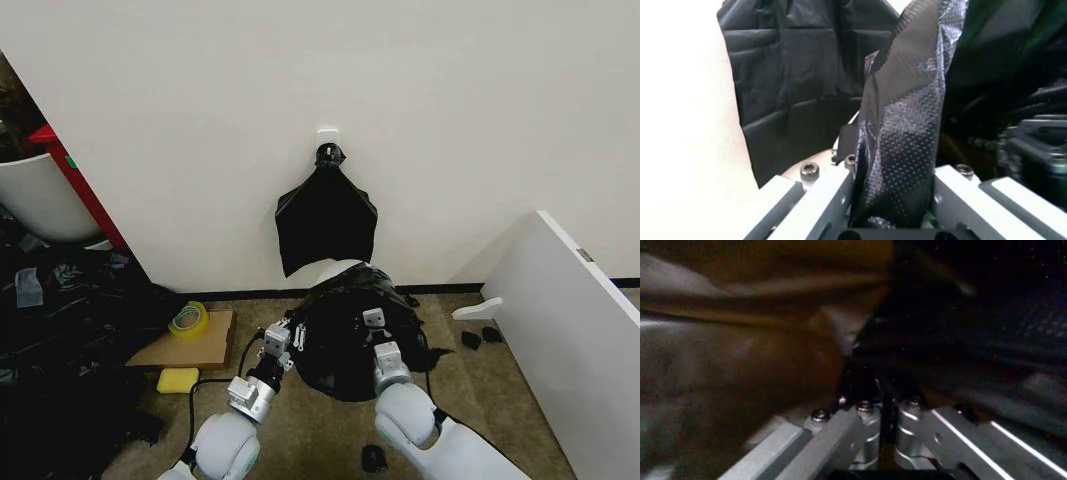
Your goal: Place the garbage bag over the trash bin.
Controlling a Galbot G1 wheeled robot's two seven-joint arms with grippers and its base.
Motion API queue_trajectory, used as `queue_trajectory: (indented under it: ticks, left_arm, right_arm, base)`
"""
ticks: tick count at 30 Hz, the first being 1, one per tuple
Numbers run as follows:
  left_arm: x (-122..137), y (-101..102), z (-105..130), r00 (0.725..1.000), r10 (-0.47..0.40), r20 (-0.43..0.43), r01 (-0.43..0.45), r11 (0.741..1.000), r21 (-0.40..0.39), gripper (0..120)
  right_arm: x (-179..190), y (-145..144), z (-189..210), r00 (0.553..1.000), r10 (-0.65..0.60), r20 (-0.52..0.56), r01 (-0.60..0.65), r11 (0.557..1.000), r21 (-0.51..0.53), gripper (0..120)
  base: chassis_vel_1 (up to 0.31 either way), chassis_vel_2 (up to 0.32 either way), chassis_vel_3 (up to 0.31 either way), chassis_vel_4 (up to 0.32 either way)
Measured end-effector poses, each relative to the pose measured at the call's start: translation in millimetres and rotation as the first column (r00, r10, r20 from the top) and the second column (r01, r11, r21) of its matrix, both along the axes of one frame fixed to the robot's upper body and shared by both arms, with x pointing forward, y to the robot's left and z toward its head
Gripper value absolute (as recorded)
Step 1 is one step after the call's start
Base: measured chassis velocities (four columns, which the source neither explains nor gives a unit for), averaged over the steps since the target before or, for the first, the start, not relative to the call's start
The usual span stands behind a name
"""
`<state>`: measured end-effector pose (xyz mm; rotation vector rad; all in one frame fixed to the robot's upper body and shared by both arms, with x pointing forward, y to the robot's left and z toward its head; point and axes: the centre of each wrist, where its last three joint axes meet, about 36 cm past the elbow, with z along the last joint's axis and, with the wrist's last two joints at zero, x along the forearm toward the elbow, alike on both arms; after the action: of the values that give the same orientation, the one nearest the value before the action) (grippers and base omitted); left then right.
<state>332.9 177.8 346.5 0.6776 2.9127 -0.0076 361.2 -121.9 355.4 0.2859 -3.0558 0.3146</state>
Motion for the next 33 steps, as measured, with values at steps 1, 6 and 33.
queue_trajectory:
  ticks: [1,6,33]
  left_arm:
    - [1.6,1.2,-0.2,1.0,0.003,0.001,-0.003,1.0,0.003,0]
    - [4.1,2.5,-1.7,1.0,0.006,0.0,-0.006,1.0,0.008,0]
    - [3.9,5.1,18.2,0.996,-0.012,0.089,0.015,0.999,-0.032,0]
  right_arm:
    - [-9.4,3.2,5.3,1.0,0.03,0.004,-0.03,0.999,0.019,0]
    - [-29.3,9.8,25.0,0.993,0.083,-0.086,-0.076,0.993,0.087,0]
    - [-2.4,1.7,49.0,0.914,0.008,-0.405,-0.075,0.986,-0.15,0]
  base:
    - [0.0,0.0,0.0,0.0]
    - [0.0,0.0,0.0,0.0]
    - [0.0,0.0,0.0,0.0]
